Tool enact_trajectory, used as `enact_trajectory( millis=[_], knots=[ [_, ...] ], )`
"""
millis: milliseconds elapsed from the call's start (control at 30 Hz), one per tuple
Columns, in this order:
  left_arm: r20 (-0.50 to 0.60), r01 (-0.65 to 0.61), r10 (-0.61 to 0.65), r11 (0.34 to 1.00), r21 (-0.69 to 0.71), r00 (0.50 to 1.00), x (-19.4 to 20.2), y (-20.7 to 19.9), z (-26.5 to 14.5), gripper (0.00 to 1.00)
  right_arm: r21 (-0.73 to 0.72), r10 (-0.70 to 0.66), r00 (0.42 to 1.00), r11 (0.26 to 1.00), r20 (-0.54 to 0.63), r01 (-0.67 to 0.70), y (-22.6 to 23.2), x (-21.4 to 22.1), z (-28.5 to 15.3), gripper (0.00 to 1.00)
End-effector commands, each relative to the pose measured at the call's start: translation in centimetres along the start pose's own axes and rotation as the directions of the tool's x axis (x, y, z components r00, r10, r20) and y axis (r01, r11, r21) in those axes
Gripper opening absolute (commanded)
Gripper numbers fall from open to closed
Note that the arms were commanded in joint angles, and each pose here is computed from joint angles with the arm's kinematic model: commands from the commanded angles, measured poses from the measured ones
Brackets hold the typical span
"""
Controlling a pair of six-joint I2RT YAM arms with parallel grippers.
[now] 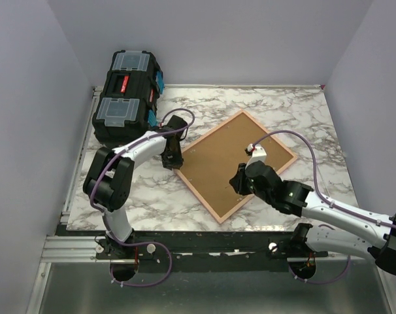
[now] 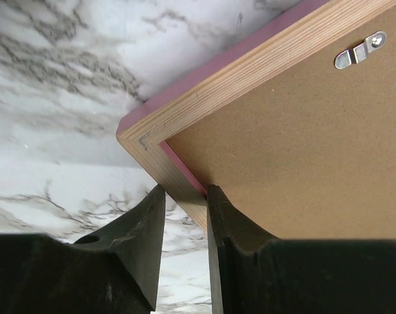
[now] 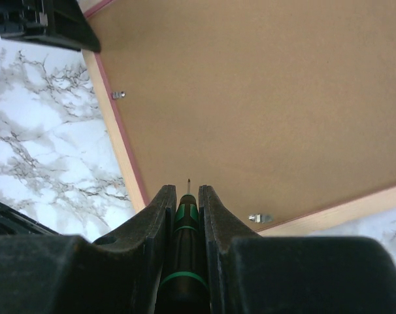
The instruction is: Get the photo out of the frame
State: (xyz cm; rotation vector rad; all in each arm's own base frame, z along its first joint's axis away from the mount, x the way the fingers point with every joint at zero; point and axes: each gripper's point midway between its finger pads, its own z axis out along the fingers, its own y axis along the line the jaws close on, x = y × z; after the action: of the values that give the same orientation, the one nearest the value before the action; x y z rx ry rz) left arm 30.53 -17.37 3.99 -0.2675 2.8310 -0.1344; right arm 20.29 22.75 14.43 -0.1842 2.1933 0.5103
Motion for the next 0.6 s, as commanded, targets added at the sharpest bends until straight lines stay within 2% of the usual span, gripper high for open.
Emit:
enact_trajectory(
  millis=[0, 100, 400, 533, 567],
  knots=[
    [-0.014, -0.260, 0.260, 0.965, -0.030, 0.966, -2.0, 1.1, -0.8, 0.00, -0.032, 0.006, 1.000, 0.999, -0.011, -0.007, 0.7, 0.5, 0.5, 0.01],
    [-0.012, -0.325, 0.325, 0.944, -0.052, 0.946, -3.3, 1.3, -0.8, 0.00, -0.043, 0.011, 1.000, 0.999, -0.003, -0.011, 1.0, 0.4, 0.7, 0.01],
    [0.008, -0.333, 0.333, 0.943, -0.017, 0.943, -6.7, -1.1, 0.0, 0.00, -0.073, 0.015, 1.000, 0.997, -0.027, -0.017, 2.4, 0.9, 2.6, 0.01],
    [-0.029, -0.270, 0.269, 0.963, -0.012, 0.963, -7.3, -1.3, 0.0, 0.00, -0.096, 0.006, 1.000, 0.995, -0.022, -0.008, 3.7, 0.4, 3.9, 0.01],
    [-0.032, -0.254, 0.254, 0.967, -0.008, 0.967, -7.5, -1.3, -0.1, 0.05, -0.096, 0.001, 1.000, 0.995, -0.016, -0.002, 4.1, 0.1, 4.4, 0.01]
  ],
)
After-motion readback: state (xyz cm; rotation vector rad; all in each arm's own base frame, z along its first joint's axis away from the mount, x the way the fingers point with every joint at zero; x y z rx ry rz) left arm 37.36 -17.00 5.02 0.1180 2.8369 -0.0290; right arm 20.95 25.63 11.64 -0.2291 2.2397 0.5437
